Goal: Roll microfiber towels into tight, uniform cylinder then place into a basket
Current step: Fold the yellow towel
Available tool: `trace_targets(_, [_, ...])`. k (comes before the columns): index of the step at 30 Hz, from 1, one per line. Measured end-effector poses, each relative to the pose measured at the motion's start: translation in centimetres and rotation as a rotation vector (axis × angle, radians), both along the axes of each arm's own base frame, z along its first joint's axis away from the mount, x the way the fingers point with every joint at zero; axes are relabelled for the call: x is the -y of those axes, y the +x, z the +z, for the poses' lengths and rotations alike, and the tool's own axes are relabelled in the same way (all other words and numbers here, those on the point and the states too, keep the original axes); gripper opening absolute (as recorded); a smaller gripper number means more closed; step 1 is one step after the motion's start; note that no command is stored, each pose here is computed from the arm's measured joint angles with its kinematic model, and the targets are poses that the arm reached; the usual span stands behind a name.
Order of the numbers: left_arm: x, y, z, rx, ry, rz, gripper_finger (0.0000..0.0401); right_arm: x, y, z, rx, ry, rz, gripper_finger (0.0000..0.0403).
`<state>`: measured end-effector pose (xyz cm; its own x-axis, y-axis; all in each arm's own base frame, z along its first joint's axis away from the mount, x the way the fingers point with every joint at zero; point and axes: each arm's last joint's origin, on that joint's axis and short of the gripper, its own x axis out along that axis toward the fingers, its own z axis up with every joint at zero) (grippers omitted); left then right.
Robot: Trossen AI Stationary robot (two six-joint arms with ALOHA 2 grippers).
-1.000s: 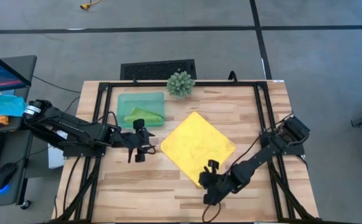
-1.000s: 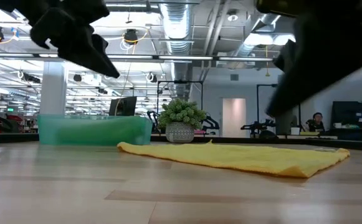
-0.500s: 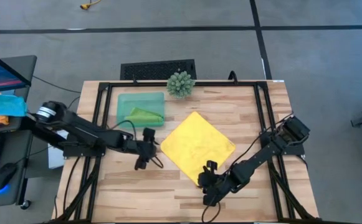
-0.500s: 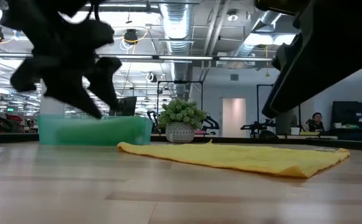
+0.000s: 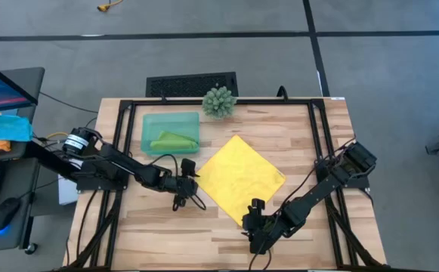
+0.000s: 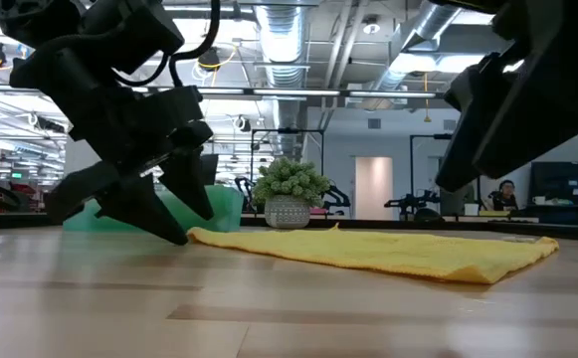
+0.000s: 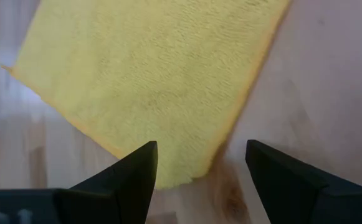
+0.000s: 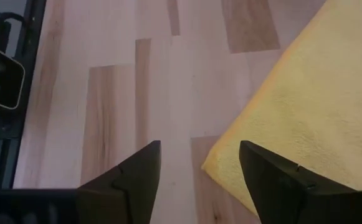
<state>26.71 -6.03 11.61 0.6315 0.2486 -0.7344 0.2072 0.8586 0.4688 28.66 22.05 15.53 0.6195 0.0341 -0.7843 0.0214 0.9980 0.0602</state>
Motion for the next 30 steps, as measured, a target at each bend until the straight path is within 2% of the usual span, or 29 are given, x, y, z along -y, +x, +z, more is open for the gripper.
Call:
trace_targets(5, [-0.2,0.2,0.0,0.013,0.007,0.008,0.0231,-0.2,0.1,-1.2,-0.025,-0.015,0.012,0.024])
trace_targets(9, [-0.9,0.4,-0.3,0.004,-0.002,0.028,0.0206,-0.6,0.3,-2.8,-0.041,-0.048,0.045,0.024])
trace_targets(15, [-1.4,0.8,-1.0,-0.002,-0.03,0.017,0.0145,-0.8,0.5,-4.1,-0.064,-0.057,0.043,0.024])
trace_targets(21, [-1.3,0.8,-1.5,-0.01,-0.05,0.035,0.0071,-0.1,0.7,-4.2,-0.09,-0.062,-0.001,0.0237])
trace_targets(26, [-1.2,0.8,-1.6,-0.016,-0.086,0.038,0.0012,0.9,0.7,-4.3,-0.139,-0.064,-0.085,0.0199])
trace_targets(30, [-1.0,0.7,-1.6,-0.009,-0.11,0.061,0.0007,1.3,0.8,-4.3,-0.158,-0.062,-0.114,0.0136])
